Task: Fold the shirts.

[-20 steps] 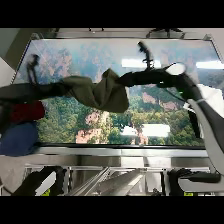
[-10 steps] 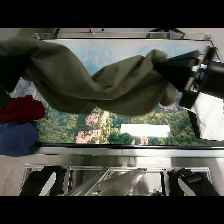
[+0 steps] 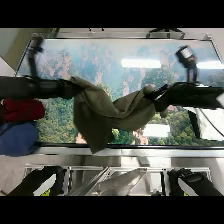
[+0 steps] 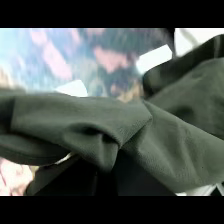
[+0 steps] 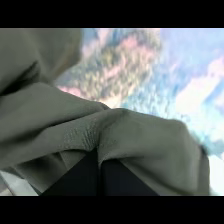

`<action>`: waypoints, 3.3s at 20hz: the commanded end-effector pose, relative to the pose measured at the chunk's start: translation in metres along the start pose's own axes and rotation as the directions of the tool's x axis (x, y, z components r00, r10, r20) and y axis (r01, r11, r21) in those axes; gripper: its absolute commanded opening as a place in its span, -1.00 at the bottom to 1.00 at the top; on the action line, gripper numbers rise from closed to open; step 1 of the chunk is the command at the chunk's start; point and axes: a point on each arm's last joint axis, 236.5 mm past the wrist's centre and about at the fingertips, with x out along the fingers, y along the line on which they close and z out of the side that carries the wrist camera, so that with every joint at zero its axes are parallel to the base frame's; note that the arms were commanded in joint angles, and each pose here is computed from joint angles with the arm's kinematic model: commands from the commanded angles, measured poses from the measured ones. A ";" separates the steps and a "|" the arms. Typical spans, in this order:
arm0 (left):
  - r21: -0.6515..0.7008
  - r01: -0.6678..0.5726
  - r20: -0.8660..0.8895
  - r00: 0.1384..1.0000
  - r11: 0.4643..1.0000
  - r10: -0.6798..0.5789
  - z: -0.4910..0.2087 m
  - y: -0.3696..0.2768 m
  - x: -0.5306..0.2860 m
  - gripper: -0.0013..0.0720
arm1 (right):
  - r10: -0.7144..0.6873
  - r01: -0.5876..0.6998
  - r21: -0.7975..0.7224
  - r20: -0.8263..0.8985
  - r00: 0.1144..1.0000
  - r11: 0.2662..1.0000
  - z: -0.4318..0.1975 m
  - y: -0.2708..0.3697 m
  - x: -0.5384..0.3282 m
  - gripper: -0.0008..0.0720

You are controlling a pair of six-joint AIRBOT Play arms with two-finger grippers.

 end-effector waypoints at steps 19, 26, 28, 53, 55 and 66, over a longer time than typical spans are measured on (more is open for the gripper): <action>-0.506 -0.149 -0.425 0.900 0.850 -0.095 -0.201 0.138 0.074 0.96 | 0.106 0.123 0.595 -0.334 0.937 0.794 -0.192 -0.101 0.066 0.30; -0.451 -0.144 -0.420 0.905 0.881 -0.067 -0.236 0.100 0.134 0.96 | 0.173 0.026 0.659 -0.235 0.956 0.752 -0.226 -0.049 0.116 0.30; -0.412 -0.129 -0.457 0.886 0.902 -0.082 -0.239 0.089 0.149 0.96 | 0.133 0.044 0.628 -0.233 0.963 0.777 -0.222 -0.050 0.125 0.30; 0.178 -0.156 0.511 0.858 0.972 0.044 0.084 -0.078 -0.184 -0.92 | 0.137 -0.116 -0.074 0.581 0.802 0.990 0.100 0.064 -0.161 -0.89; 0.269 -0.283 0.692 0.722 0.921 0.019 0.097 -0.140 -0.267 -0.92 | 0.053 0.096 -0.178 0.685 0.727 0.979 0.122 0.101 -0.234 -0.89; 0.272 -0.226 0.570 0.821 0.935 0.033 0.109 -0.122 -0.243 -0.92 | 0.188 -0.091 -0.190 0.597 0.780 0.978 0.117 0.111 -0.222 -0.89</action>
